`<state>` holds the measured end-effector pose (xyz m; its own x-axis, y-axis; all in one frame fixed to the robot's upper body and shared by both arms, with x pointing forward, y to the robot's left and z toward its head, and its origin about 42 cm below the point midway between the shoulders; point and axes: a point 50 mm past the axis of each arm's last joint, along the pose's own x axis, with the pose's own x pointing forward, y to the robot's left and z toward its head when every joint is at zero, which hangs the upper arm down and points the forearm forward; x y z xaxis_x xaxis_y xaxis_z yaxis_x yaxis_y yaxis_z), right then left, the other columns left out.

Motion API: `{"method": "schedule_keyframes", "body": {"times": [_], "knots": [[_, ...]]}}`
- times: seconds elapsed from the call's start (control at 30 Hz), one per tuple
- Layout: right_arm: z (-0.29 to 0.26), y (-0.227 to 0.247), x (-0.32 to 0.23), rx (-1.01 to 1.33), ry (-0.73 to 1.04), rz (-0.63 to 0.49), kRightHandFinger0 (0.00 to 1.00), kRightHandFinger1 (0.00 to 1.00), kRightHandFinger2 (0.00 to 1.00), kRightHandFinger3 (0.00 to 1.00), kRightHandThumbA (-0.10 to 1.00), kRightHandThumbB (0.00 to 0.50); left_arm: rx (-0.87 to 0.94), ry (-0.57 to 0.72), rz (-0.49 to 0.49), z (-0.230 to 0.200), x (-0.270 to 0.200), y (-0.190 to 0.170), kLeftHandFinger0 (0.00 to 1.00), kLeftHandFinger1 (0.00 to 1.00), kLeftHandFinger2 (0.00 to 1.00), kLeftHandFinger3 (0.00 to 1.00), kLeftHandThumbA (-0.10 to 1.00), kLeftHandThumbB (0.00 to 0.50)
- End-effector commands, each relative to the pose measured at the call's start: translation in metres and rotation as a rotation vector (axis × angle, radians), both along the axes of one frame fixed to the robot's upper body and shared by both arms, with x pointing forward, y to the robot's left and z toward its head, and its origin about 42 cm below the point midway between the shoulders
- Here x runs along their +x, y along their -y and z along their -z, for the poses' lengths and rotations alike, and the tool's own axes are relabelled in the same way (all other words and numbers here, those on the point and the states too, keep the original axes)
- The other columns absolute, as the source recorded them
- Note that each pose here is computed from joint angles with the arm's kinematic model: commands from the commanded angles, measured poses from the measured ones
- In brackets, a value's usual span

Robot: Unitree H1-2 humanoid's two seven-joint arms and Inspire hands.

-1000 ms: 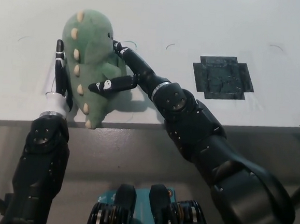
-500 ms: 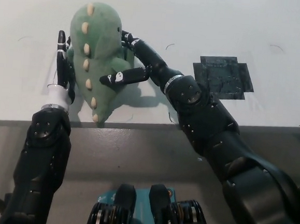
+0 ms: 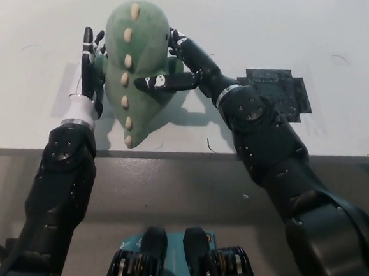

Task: Use both hands to pick up a dinasour on the right side and move it to the left side

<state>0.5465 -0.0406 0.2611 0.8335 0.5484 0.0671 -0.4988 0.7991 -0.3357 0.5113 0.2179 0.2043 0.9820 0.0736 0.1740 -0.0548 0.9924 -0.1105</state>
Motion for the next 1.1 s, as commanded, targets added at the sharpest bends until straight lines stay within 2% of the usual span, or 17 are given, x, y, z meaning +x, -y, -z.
{"method": "schedule_keyframes", "body": {"times": [0.0, 0.07, 0.17, 0.3, 0.37, 0.47, 0.5, 0.53, 0.57, 0.6, 0.7, 0.77, 0.97, 1.07], "knots": [[-0.026, 0.005, 0.004, 0.065, 0.08, -0.014, 1.0, 1.0, 1.0, 1.0, 1.0, 0.174, 0.009, 0.116, 0.032, -0.029, 0.007, 0.001, 1.0, 1.0, 1.0, 1.0, 1.0, 0.394], [-0.029, 0.016, 0.007, 0.07, 0.08, -0.001, 1.0, 1.0, 1.0, 1.0, 1.0, 0.173, 0.006, 0.122, 0.035, -0.033, 0.009, 0.001, 1.0, 1.0, 1.0, 1.0, 1.0, 0.409], [-0.029, 0.03, 0.009, 0.098, 0.075, 0.026, 1.0, 1.0, 1.0, 1.0, 1.0, 0.161, 0.016, 0.129, 0.048, -0.034, 0.01, 0.003, 1.0, 1.0, 1.0, 1.0, 1.0, 0.395], [-0.028, 0.054, 0.011, 0.127, 0.053, 0.068, 1.0, 1.0, 1.0, 1.0, 1.0, 0.177, 0.04, 0.148, 0.069, -0.038, 0.012, 0.012, 1.0, 1.0, 1.0, 1.0, 1.0, 0.389], [-0.027, 0.065, 0.011, 0.125, 0.064, 0.076, 1.0, 1.0, 1.0, 1.0, 1.0, 0.15, 0.04, 0.158, 0.072, -0.042, 0.013, 0.015, 1.0, 1.0, 1.0, 1.0, 1.0, 0.39], [-0.025, 0.076, 0.011, 0.137, 0.07, 0.094, 1.0, 1.0, 1.0, 1.0, 1.0, 0.145, 0.031, 0.162, 0.068, -0.044, 0.014, 0.015, 1.0, 1.0, 1.0, 1.0, 1.0, 0.38], [-0.026, 0.085, 0.011, 0.128, 0.094, 0.116, 1.0, 1.0, 1.0, 1.0, 1.0, 0.142, 0.019, 0.165, 0.057, -0.045, 0.015, 0.009, 1.0, 1.0, 1.0, 1.0, 1.0, 0.389], [-0.029, 0.094, 0.011, 0.121, 0.1, 0.139, 1.0, 1.0, 1.0, 1.0, 1.0, 0.169, 0.011, 0.163, 0.047, -0.043, 0.016, 0.004, 1.0, 1.0, 1.0, 1.0, 1.0, 0.412], [-0.03, 0.098, 0.011, 0.125, 0.095, 0.148, 1.0, 1.0, 1.0, 1.0, 1.0, 0.167, 0.011, 0.16, 0.043, -0.041, 0.016, 0.002, 1.0, 1.0, 1.0, 1.0, 1.0, 0.412], [-0.03, 0.106, 0.009, 0.118, 0.112, 0.161, 1.0, 1.0, 1.0, 1.0, 1.0, 0.144, -0.008, 0.145, 0.033, -0.038, 0.015, -0.001, 1.0, 1.0, 1.0, 1.0, 1.0, 0.431], [-0.034, 0.125, 0.004, 0.144, 0.128, 0.179, 1.0, 1.0, 1.0, 1.0, 1.0, 0.133, -0.012, 0.144, 0.007, -0.032, 0.013, -0.014, 1.0, 1.0, 1.0, 1.0, 1.0, 0.403], [-0.036, 0.138, 0.002, 0.143, 0.154, 0.188, 1.0, 1.0, 1.0, 1.0, 1.0, 0.114, -0.003, 0.151, 0.003, -0.032, 0.012, -0.023, 1.0, 1.0, 1.0, 1.0, 1.0, 0.41], [-0.047, 0.184, -0.011, 0.171, 0.209, 0.224, 1.0, 1.0, 1.0, 1.0, 1.0, 0.122, 0.075, 0.191, -0.009, -0.041, 0.007, -0.043, 1.0, 1.0, 1.0, 1.0, 1.0, 0.397], [-0.05, 0.209, -0.029, 0.182, 0.236, 0.242, 1.0, 1.0, 1.0, 1.0, 1.0, 0.086, 0.101, 0.208, -0.005, -0.045, -0.001, -0.053, 1.0, 1.0, 1.0, 1.0, 1.0, 0.389]]}}
